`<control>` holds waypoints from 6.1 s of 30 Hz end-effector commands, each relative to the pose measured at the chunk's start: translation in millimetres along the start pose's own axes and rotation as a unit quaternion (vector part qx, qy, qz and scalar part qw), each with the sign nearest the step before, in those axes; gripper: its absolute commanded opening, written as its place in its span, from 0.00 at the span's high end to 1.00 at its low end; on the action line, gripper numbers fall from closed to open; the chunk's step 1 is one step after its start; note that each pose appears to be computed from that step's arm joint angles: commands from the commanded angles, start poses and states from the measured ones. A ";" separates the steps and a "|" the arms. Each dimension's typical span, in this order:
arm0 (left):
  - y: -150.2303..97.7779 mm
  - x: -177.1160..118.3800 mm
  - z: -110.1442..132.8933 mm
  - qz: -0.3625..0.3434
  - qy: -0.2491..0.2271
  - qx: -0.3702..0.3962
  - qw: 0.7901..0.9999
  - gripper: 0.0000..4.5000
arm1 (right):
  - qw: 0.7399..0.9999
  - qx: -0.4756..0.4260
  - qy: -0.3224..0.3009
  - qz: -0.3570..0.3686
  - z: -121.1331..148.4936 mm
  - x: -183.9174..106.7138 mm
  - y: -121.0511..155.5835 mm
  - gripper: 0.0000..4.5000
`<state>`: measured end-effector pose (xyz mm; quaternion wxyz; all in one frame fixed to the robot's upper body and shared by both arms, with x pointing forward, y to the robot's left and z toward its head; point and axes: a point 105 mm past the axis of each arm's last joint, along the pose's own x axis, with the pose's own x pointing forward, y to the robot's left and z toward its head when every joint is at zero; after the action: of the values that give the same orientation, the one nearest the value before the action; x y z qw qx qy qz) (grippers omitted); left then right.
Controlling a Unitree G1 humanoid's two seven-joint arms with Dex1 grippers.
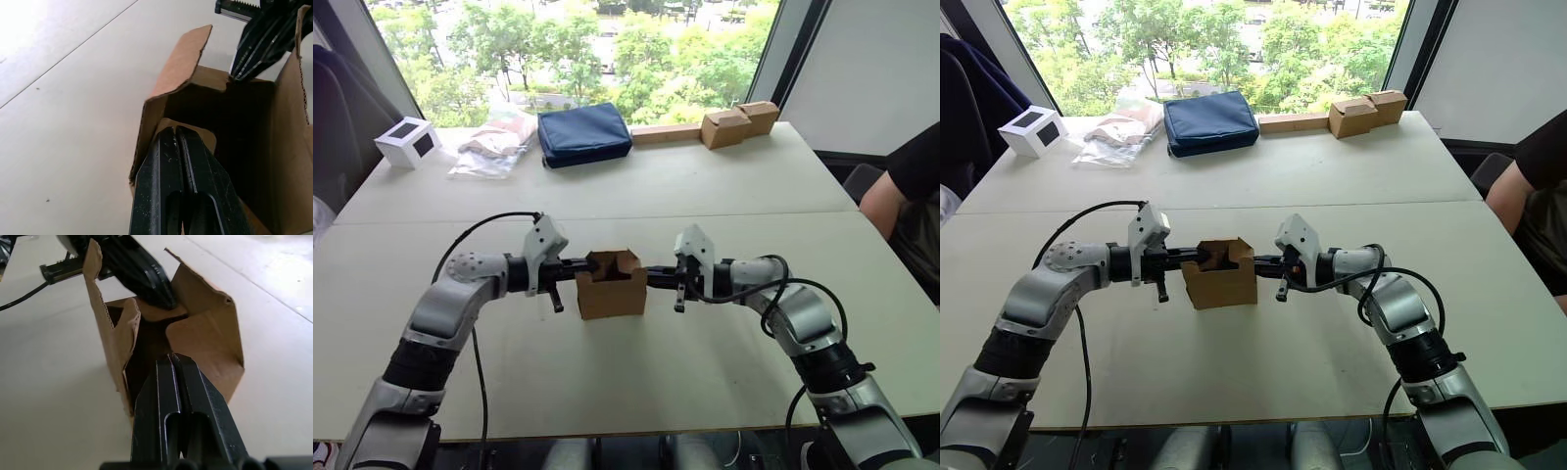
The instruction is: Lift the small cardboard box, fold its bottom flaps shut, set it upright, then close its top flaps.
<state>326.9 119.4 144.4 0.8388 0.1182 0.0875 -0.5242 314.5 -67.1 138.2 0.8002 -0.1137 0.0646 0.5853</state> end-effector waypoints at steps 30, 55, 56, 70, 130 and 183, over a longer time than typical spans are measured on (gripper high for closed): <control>51.2 -54.1 30.8 0.073 -0.092 -0.055 0.992 0.99 | 0.992 0.054 -0.115 -0.007 66.0 -29.9 7.2 1.00; 46.0 -1.1 -36.3 -0.136 0.005 -0.194 0.971 0.99 | 0.999 -0.047 0.000 0.019 38.7 14.0 55.0 1.00; 46.2 -0.6 -36.4 -0.135 0.003 -0.194 0.972 0.99 | 0.999 -0.047 0.002 0.019 37.1 15.3 54.5 1.00; 51.4 0.6 -33.7 -0.111 -0.021 -0.195 0.974 0.99 | 0.999 -0.036 0.003 0.006 24.9 37.5 32.7 1.00; 1.5 -79.6 29.3 -0.028 -0.086 -0.073 0.993 0.99 | 0.999 0.028 -0.021 0.020 21.6 48.9 25.9 1.00; -13.6 -54.0 12.7 0.006 -0.062 -0.062 0.996 0.99 | 0.998 -0.059 -0.014 -0.002 29.8 45.4 1.4 1.00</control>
<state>287.9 151.4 147.8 0.8428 0.0348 0.1025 -0.5273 331.8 -20.8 145.9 0.7991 -0.1534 0.0383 0.5800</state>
